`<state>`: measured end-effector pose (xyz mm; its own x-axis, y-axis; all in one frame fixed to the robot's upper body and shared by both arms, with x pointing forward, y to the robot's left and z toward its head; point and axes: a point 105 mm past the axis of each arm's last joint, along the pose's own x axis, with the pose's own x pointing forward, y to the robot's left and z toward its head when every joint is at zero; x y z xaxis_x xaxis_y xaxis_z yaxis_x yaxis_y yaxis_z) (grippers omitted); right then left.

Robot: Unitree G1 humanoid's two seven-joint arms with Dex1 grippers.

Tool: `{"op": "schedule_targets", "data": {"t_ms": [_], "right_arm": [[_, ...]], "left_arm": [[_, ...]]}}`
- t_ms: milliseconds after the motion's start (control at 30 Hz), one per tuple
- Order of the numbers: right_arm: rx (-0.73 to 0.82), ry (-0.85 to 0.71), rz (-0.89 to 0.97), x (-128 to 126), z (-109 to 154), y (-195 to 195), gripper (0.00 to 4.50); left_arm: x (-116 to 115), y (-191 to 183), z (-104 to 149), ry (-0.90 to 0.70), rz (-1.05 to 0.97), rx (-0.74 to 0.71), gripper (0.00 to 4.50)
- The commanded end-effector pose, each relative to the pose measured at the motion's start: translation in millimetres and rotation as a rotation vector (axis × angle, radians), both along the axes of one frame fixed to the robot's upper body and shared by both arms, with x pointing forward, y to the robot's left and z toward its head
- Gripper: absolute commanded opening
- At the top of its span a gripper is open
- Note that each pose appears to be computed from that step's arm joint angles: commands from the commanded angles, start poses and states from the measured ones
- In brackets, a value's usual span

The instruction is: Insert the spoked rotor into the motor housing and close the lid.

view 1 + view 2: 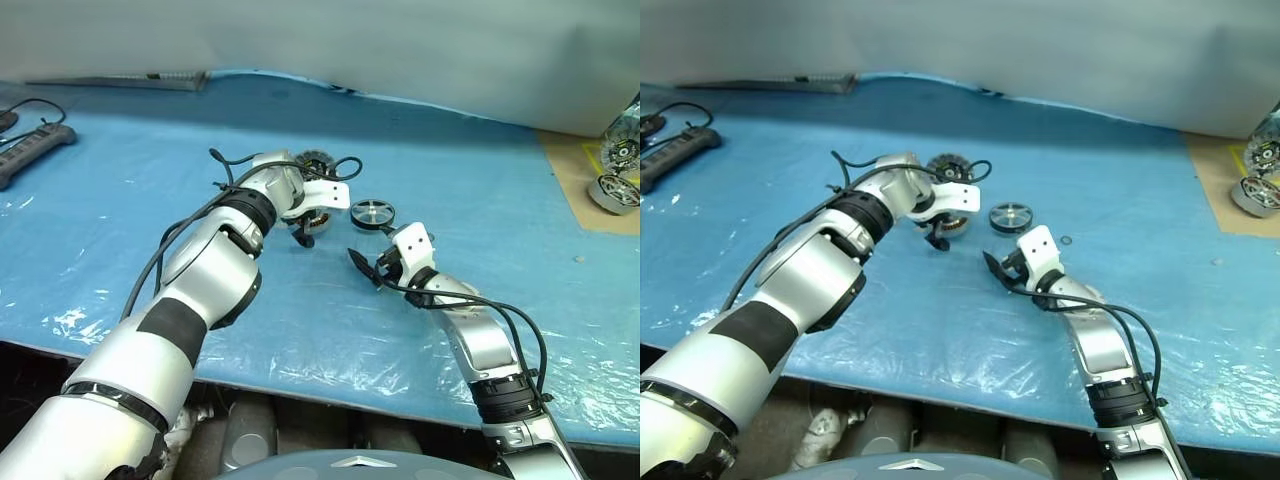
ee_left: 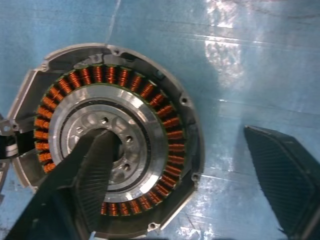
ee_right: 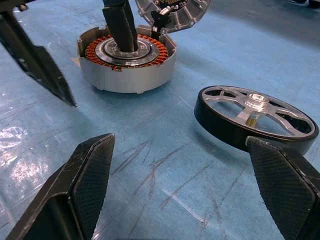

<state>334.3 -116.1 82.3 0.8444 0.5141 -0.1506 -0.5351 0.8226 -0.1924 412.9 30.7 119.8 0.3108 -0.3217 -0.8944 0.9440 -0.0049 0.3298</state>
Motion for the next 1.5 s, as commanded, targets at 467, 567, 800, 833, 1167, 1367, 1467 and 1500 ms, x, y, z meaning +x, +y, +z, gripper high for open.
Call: {"op": "schedule_targets", "data": {"t_ms": [467,567,800,833,1167,1367,1467,1500], "right_arm": [[0.011,-0.041,-0.018,2.4,8.4,0.5,4.5],[0.013,-0.04,-0.019,2.2,7.4,1.5,4.5],[0.024,-0.034,-0.018,0.2,3.4,6.7,4.5],[0.025,-0.032,-0.018,-0.4,2.7,7.2,4.5],[0.034,-0.02,-0.036,-6.1,-2.5,4.4,4.5],[0.025,-0.025,-0.056,-4.7,-1.6,-3.3,4.5],[0.022,-0.028,-0.066,-3.9,-1.2,-6.2,4.5],[0.022,-0.029,-0.068,-3.8,-1.2,-6.8,4.5]], "left_arm": [[-22.9,-3.3,-18.3,0.189,0.005,-0.023,2.25],[-30.5,-3.6,-19.1,0.236,0.019,-0.045,2.25],[-56.8,-3.6,-17.6,0.27,-0.01,-0.075,2.25],[-62.0,-5.1,-17.0,0.277,-0.006,-0.088,2.25],[-99.8,-13.0,-18.7,0.296,-0.001,-0.121,2.25],[-102.9,-16.5,-20.3,0.286,0.002,-0.119,2.25],[-106.8,-15.5,-20.6,0.294,-0.002,-0.109,2.25],[-109.2,-14.8,-20.8,0.299,-0.005,-0.105,2.25]]}}
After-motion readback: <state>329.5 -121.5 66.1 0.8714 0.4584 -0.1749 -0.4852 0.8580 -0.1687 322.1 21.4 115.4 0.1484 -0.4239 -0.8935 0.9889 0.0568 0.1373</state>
